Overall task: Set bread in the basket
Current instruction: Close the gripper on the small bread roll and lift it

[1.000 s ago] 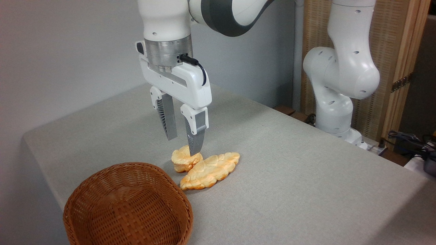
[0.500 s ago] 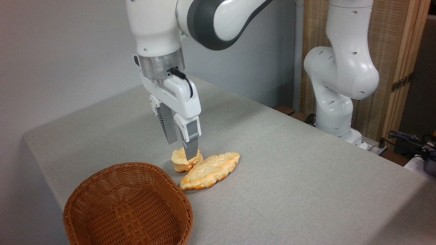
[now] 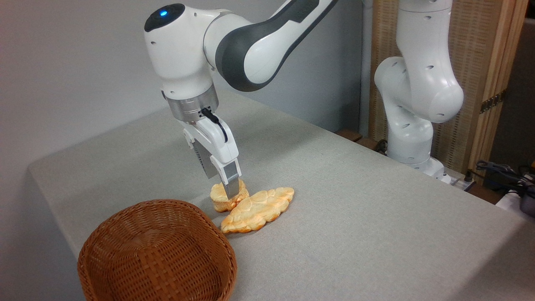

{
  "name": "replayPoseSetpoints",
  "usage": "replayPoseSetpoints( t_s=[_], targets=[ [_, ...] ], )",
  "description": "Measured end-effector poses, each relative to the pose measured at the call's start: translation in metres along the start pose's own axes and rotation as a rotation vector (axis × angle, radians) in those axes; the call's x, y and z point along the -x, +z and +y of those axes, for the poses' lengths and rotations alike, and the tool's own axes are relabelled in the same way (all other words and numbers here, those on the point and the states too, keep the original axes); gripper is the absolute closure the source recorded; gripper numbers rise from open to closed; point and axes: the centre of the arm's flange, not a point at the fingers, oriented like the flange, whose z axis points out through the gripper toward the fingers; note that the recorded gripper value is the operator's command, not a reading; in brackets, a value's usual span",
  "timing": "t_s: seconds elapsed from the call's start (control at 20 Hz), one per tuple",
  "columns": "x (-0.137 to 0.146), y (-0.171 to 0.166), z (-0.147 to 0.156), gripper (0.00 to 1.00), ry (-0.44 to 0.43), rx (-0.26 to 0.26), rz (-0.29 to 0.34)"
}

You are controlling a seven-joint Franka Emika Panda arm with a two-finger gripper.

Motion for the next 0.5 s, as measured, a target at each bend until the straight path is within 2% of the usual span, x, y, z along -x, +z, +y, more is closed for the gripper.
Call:
replayPoseSetpoints(
  t_s=[0.5],
  targets=[
    [-0.011,0.030,0.003,0.00,0.052,0.029,-0.049]
  ],
)
